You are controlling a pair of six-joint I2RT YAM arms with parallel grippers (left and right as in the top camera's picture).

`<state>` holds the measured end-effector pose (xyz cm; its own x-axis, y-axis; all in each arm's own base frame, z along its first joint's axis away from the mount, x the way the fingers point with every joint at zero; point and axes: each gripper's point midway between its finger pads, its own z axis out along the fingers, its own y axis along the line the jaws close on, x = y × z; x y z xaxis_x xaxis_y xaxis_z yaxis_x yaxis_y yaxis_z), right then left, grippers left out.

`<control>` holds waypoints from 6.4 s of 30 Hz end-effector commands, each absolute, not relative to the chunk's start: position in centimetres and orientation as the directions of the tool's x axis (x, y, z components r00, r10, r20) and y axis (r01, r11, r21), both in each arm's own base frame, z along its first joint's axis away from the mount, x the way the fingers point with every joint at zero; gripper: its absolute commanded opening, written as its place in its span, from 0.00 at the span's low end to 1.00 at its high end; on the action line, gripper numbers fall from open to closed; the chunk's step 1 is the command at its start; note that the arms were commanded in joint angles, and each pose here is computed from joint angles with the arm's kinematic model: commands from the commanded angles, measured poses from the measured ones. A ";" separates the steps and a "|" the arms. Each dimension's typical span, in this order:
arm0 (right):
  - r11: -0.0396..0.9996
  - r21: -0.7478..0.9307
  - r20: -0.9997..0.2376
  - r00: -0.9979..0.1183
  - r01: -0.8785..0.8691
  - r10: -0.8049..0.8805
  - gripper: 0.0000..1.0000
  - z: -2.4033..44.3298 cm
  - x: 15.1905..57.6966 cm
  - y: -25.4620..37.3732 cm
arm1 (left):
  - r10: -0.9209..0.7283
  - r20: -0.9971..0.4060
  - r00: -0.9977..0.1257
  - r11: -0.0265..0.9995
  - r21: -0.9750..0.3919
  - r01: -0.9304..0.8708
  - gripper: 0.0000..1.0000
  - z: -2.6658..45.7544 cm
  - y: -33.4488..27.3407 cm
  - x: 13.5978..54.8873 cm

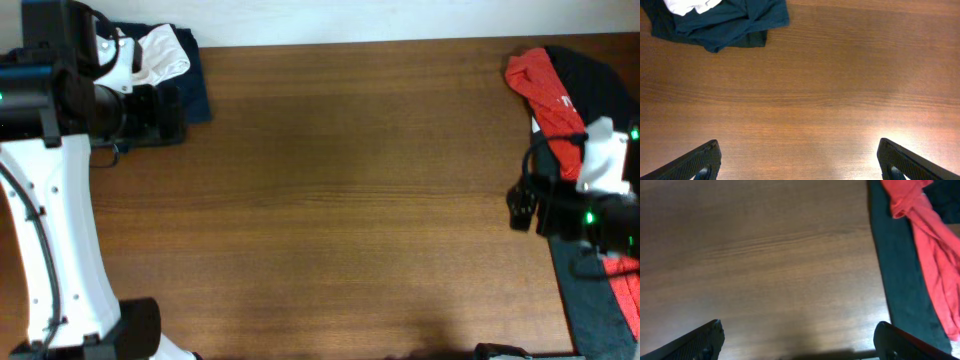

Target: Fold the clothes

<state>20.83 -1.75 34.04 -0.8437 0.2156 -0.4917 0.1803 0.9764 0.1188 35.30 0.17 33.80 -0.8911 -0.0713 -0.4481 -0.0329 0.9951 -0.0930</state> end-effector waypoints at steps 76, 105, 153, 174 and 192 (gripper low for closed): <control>0.985 0.174 -0.983 0.066 0.002 0.174 0.99 19.1 24.6 -0.1 | -0.054 -0.539 -0.841 0.998 -0.067 -0.022 0.99 33.2 -0.4 31.5; 0.985 0.170 -0.982 -0.074 0.042 0.173 0.99 15.5 24.6 -0.5 | -0.054 -0.539 -0.841 0.998 -0.067 -0.022 0.99 33.2 -0.4 31.5; 0.985 0.170 -0.982 -0.074 0.042 0.173 0.99 15.5 24.6 -0.5 | -0.058 -0.994 0.091 0.998 -0.060 -0.013 0.99 19.8 0.5 24.6; 0.985 0.170 -0.982 -0.073 0.041 0.173 0.99 15.5 24.6 -0.5 | -0.175 -0.981 -0.079 0.984 -0.177 0.010 0.99 15.7 -0.2 24.6; 0.985 0.170 -0.982 -0.073 0.041 0.173 0.99 15.5 24.6 -0.5 | -0.175 -0.981 -0.079 0.984 -0.177 0.010 0.99 15.7 -0.2 24.6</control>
